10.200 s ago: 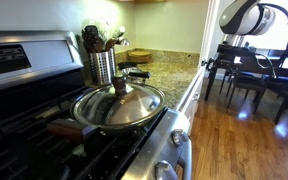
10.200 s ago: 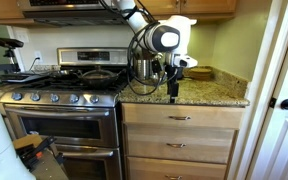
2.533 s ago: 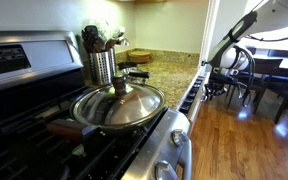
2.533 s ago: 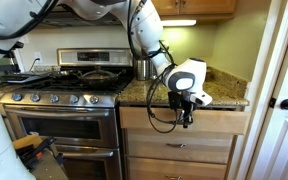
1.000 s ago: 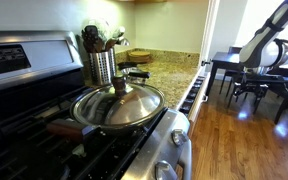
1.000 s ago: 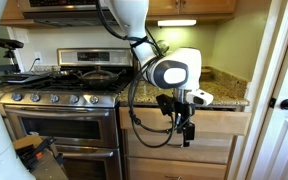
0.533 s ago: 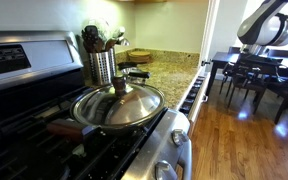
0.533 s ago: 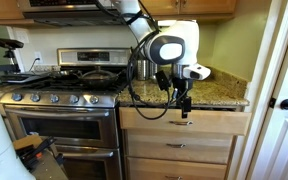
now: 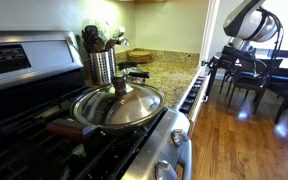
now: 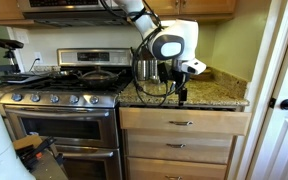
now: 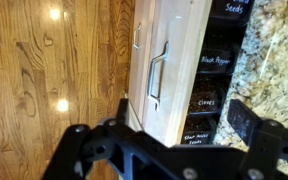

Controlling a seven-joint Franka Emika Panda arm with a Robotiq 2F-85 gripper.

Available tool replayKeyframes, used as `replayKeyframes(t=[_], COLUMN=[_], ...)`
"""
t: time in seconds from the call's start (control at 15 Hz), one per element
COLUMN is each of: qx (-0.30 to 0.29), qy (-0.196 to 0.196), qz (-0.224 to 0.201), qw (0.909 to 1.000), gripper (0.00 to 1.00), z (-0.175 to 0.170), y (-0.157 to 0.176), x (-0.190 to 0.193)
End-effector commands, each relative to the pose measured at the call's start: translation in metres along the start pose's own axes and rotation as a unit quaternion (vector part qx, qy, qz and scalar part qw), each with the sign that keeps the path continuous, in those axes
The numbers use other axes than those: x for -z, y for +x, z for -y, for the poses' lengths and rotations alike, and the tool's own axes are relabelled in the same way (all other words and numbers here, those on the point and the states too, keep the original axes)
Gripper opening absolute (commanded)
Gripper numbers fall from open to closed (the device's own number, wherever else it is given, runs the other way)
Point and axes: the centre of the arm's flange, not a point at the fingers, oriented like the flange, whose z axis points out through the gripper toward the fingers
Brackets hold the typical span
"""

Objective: Open the top drawer

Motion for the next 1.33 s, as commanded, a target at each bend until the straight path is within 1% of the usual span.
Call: replayKeyframes(t=[0.0, 0.27, 0.4, 0.53, 0.73, 1.07, 1.27], qx=[-0.024, -0.030, -0.024, -0.032, -0.031, -0.012, -0.005], qy=[-0.007, -0.019, -0.016, -0.019, -0.018, 0.009, 0.015], qz=[0.026, 0.044, 0.049, 0.059, 0.064, 0.073, 0.078], qw=[0.9993, 0.9984, 0.9984, 0.9976, 0.9973, 0.9972, 0.9968], gripper=[1.00, 1.00, 1.00, 1.00, 1.00, 1.00, 1.00], z=[0.011, 0.008, 0.005, 0.003, -0.002, -0.004, -0.005], y=[0.026, 0.039, 0.044, 0.050, 0.056, 0.062, 0.058], x=[-0.024, -0.056, -0.070, -0.081, -0.094, -0.110, -0.114])
